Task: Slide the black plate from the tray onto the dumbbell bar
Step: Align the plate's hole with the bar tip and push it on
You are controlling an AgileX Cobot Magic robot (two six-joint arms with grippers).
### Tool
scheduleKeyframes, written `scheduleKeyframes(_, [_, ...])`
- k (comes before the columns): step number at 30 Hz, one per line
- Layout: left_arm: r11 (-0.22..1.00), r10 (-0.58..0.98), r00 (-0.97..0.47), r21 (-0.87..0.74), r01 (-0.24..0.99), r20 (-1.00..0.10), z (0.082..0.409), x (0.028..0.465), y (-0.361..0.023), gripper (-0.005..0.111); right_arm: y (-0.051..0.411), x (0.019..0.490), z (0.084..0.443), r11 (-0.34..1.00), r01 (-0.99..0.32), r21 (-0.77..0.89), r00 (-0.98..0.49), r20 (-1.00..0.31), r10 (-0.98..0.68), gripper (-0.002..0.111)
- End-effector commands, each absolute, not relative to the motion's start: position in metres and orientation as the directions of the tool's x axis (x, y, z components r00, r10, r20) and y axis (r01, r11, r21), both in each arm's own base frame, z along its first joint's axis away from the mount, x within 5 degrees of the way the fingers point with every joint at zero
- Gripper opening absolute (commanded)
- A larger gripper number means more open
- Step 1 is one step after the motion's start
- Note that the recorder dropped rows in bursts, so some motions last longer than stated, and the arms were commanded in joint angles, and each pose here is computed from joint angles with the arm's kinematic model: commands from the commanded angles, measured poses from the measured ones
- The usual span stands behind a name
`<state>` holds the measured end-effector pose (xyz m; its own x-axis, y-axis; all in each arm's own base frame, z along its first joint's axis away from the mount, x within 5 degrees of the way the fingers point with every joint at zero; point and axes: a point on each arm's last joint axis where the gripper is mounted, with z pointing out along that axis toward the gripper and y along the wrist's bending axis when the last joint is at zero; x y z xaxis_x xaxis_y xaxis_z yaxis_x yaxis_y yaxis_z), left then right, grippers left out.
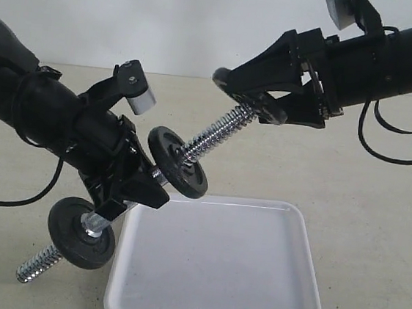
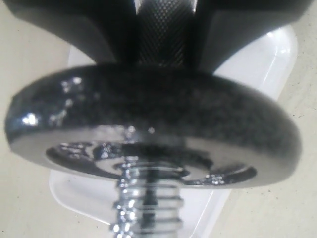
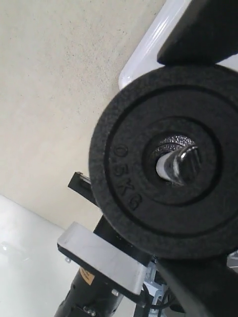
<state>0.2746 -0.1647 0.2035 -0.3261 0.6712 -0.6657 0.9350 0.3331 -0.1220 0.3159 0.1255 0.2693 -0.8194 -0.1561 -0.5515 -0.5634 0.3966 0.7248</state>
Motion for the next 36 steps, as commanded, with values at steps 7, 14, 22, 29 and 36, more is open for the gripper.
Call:
scheduleKeyframes(7, [0.395,0.542,-0.346,-0.132,0.909,-0.766,0.2362,0.2781,-0.1712,0.004,0.1292,0.3099,0.2769,0.359,-0.580,0.731,-0.813,-0.550,-0.194,0.002])
scheduleKeyframes(14, [0.399,0.570,-0.337,-0.106,0.911,-0.749,0.2339,0.2789,-0.1690,0.004,0.1291,0.3098,0.2766,0.360,-0.584,0.728,-0.810,-0.551,-0.199,0.002])
scheduleKeyframes(22, [0.422,0.563,-0.353,-0.107,0.900,-0.748,0.2338,0.2803,-0.1684,0.004,0.1291,0.3098,0.2766,0.360,-0.584,0.728,-0.810,-0.551,-0.199,0.002])
scheduleKeyframes(29, [0.461,0.549,-0.371,-0.100,0.882,-0.749,0.2338,0.2835,-0.1672,0.004,0.1291,0.3098,0.2766,0.360,-0.582,0.729,-0.812,-0.550,-0.198,0.002])
scheduleKeyframes(36, [0.485,0.535,-0.377,-0.090,0.870,-0.756,0.2344,0.2861,-0.1666,0.004,0.1297,0.3104,0.2781,0.351,-0.583,0.733,-0.810,-0.556,-0.184,0.002])
